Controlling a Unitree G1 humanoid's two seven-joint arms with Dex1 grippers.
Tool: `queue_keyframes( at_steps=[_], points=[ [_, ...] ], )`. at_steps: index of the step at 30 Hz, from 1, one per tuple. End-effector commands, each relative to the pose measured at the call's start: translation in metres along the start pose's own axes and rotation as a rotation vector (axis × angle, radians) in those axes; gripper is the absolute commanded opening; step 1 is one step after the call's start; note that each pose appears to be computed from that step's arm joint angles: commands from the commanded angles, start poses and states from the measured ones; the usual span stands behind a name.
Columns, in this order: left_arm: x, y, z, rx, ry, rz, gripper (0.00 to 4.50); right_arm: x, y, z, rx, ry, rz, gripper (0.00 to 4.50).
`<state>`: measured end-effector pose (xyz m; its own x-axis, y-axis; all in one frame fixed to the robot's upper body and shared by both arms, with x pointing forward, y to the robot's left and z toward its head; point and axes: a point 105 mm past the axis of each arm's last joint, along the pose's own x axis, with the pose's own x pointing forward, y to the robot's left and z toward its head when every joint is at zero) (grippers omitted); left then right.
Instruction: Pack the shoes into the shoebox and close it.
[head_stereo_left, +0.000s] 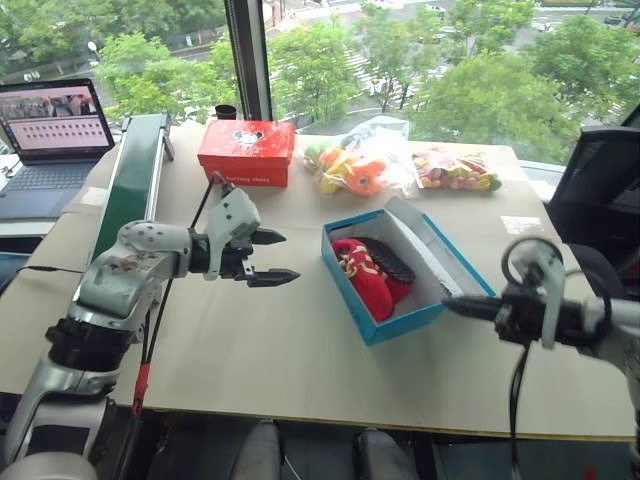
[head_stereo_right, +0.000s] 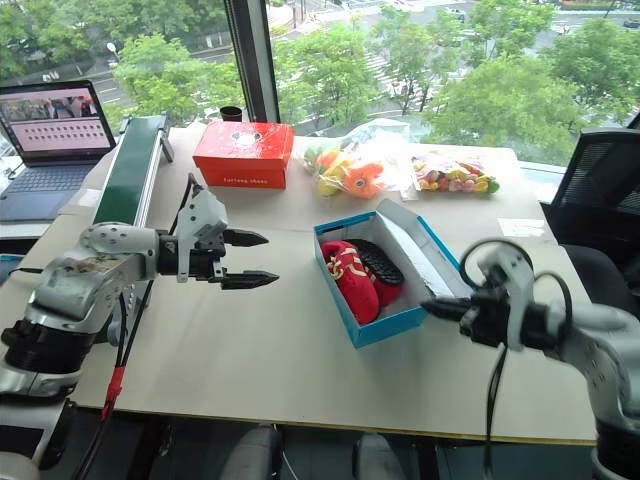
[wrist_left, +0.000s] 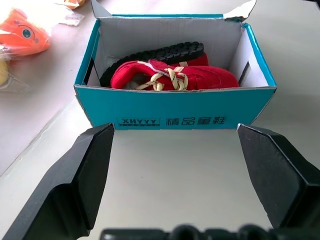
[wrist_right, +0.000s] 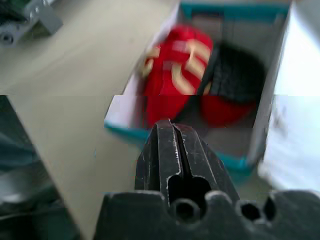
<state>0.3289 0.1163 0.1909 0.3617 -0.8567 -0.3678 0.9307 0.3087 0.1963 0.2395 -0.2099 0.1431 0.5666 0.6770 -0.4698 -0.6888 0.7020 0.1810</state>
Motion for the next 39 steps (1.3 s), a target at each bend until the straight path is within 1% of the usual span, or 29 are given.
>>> queue_keyframes(
  at_steps=[1,3,5,7,8,9,10,12,17,20,24,27,29,31,33,35,36,37,39],
  points=[
    [0.005,0.001,0.015,0.075,-0.023,-0.042,4.17,0.003,-0.003,-0.023,0.049,-0.007,-0.069,0.05],
    [0.007,0.002,0.017,0.083,-0.022,-0.051,4.17,0.01,-0.012,-0.034,0.124,-0.059,-0.097,0.05],
    [0.006,0.002,0.017,0.088,-0.018,-0.06,4.17,0.018,-0.037,-0.046,0.164,-0.089,-0.202,0.05],
    [0.006,0.003,0.017,0.096,-0.01,-0.062,4.17,0.02,-0.068,-0.06,0.169,-0.063,-0.366,0.05],
    [0.005,0.003,0.017,0.1,-0.009,-0.06,4.17,0.018,-0.083,-0.062,0.182,-0.08,-0.438,0.05],
    [0.005,0.003,0.018,0.102,-0.009,-0.059,4.17,0.017,-0.091,-0.061,0.198,-0.112,-0.473,0.05],
    [0.003,0.003,0.02,0.101,-0.012,-0.057,4.17,0.016,-0.1,-0.058,0.23,-0.159,-0.489,0.05],
    [0.0,0.003,0.019,0.105,-0.005,-0.05,4.17,0.018,-0.112,-0.056,0.248,-0.204,-0.514,0.05],
    [-0.005,0.005,0.018,0.099,-0.003,-0.023,4.17,0.037,-0.125,-0.044,0.345,-0.336,-0.46,0.05],
    [-0.005,0.002,0.02,0.092,-0.014,-0.019,4.17,0.048,-0.128,-0.044,0.4,-0.363,-0.425,0.05],
    [-0.007,0.001,0.018,0.09,-0.007,-0.009,4.17,0.052,-0.131,-0.047,0.45,-0.383,-0.417,0.05],
    [-0.01,0.002,0.015,0.087,0.004,0.005,4.17,0.055,-0.133,-0.041,0.472,-0.445,-0.412,0.05],
    [-0.01,0.003,0.015,0.087,0.005,0.006,4.17,0.055,-0.135,-0.034,0.464,-0.495,-0.413,0.05],
    [-0.01,0.003,0.015,0.087,0.005,0.005,4.17,0.052,-0.137,-0.023,0.414,-0.553,-0.434,0.05],
    [-0.01,0.003,0.015,0.086,0.007,0.004,4.17,0.038,-0.143,-0.001,0.411,-0.703,-0.457,0.05],
    [-0.01,0.004,0.015,0.093,0.012,0.006,4.17,0.015,-0.153,0.024,0.546,-0.924,-0.451,0.05],
    [-0.013,0.007,0.016,0.099,0.017,0.02,4.17,0.004,-0.155,0.04,0.616,-1.038,-0.399,0.05],
    [-0.016,0.013,0.017,0.104,0.022,0.039,4.17,-0.003,-0.152,0.055,0.639,-1.103,-0.336,0.05],
    [-0.024,0.022,0.019,0.127,0.041,0.068,4.17,-0.007,-0.134,0.083,0.605,-1.134,-0.183,0.05]
  ],
)
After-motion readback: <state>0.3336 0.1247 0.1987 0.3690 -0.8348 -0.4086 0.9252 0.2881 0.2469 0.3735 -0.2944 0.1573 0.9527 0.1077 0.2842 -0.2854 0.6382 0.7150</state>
